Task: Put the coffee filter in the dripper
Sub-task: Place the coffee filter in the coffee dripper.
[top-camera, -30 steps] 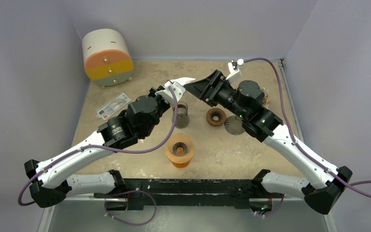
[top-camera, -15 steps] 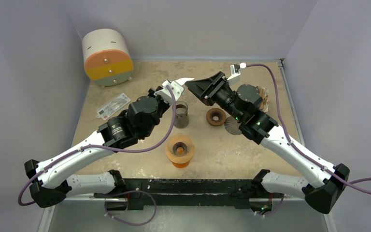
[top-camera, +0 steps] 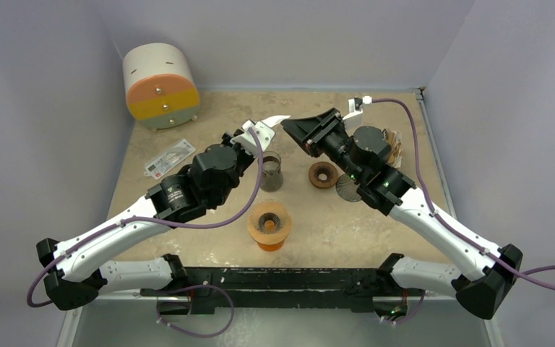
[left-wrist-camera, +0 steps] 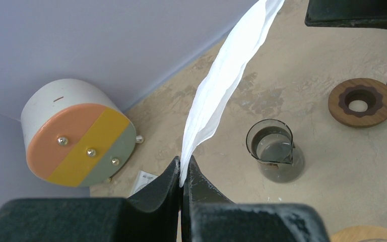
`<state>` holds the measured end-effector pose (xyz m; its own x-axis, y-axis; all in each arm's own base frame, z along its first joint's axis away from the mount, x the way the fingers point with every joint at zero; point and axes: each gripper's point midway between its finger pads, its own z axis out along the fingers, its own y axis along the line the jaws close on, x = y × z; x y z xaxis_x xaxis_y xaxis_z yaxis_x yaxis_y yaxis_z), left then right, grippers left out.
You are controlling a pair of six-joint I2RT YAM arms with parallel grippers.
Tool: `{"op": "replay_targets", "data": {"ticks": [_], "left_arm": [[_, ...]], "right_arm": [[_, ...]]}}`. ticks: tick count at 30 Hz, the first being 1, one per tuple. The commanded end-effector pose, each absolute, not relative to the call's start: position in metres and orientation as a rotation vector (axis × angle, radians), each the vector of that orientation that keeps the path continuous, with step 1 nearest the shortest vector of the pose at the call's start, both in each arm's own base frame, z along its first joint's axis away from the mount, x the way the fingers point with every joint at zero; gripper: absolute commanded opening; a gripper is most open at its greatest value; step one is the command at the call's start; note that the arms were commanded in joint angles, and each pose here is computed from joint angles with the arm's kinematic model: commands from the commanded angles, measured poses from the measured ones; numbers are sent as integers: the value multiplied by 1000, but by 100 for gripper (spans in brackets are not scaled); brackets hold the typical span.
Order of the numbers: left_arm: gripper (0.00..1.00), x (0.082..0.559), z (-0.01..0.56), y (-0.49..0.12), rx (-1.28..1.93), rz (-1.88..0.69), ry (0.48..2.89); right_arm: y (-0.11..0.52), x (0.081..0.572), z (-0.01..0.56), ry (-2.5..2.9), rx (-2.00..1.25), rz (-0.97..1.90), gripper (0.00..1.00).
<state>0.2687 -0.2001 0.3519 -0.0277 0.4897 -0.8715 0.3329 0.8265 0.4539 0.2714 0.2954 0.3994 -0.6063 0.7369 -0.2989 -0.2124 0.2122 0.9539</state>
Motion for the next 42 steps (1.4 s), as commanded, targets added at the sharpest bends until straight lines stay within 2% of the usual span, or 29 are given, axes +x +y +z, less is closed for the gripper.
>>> {"op": "replay_targets", "data": {"ticks": [1, 42], "left_arm": [[0, 264, 371, -196, 588, 96, 1610], [0, 264, 368, -188, 572, 146, 1617]], "right_arm": [[294, 275, 411, 1663, 538, 1515, 30], [297, 262, 432, 1639, 495, 1577, 29]]}}
